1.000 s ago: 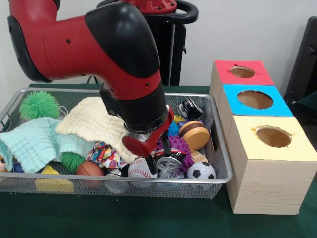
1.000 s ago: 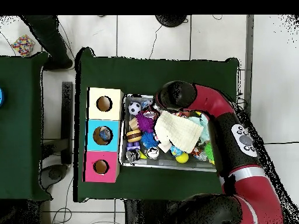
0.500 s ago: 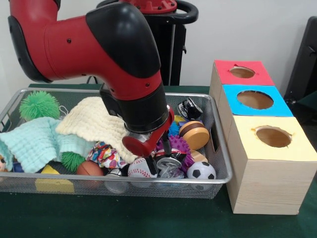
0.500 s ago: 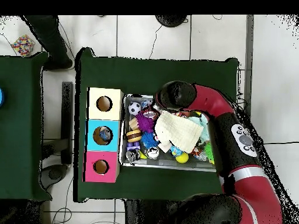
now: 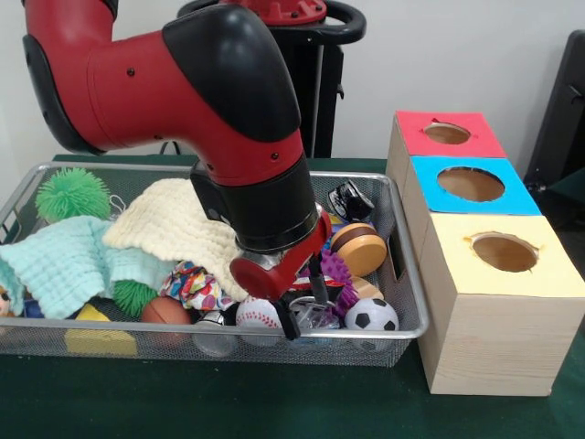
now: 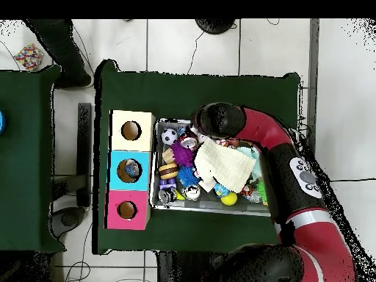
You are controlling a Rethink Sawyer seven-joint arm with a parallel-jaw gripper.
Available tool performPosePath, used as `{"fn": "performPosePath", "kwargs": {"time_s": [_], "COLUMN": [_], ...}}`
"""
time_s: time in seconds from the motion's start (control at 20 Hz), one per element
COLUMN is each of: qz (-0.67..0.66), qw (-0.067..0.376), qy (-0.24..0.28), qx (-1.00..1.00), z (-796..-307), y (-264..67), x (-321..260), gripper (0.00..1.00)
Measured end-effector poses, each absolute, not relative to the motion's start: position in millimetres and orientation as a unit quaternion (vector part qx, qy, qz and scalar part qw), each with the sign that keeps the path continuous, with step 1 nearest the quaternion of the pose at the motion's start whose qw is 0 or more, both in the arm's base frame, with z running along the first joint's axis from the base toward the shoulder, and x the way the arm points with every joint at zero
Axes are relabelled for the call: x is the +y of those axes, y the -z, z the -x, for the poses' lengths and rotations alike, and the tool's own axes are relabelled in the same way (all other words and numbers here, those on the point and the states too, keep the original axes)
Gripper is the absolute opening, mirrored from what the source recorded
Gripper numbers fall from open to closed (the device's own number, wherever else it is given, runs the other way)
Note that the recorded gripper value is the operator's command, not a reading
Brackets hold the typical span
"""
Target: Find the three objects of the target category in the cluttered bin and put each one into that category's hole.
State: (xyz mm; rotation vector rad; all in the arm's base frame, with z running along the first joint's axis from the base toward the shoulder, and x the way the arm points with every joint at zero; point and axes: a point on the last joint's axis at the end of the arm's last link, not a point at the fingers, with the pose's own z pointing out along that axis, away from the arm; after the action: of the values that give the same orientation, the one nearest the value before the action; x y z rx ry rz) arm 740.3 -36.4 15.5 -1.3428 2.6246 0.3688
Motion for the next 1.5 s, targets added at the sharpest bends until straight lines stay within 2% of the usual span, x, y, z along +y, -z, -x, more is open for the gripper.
{"fn": "performPosePath", "kwargs": {"time_s": [0.35,0.95,1.2,1.5], "qz": [0.440,0.444,0.446,0.412], "qw": [0.092,0.067,0.055,0.043], "qy": [-0.123,-0.100,-0.078,-0.059], "qx": [0.885,0.888,0.890,0.908], "z": [-743.6,-732.2,-724.0,-711.2], "y": [-16.5,-12.2,-28.9,-69.5], "x": [-37.9,-44.7,-48.7,-54.4], "gripper": [1.00,1.00,1.00,1.00]}}
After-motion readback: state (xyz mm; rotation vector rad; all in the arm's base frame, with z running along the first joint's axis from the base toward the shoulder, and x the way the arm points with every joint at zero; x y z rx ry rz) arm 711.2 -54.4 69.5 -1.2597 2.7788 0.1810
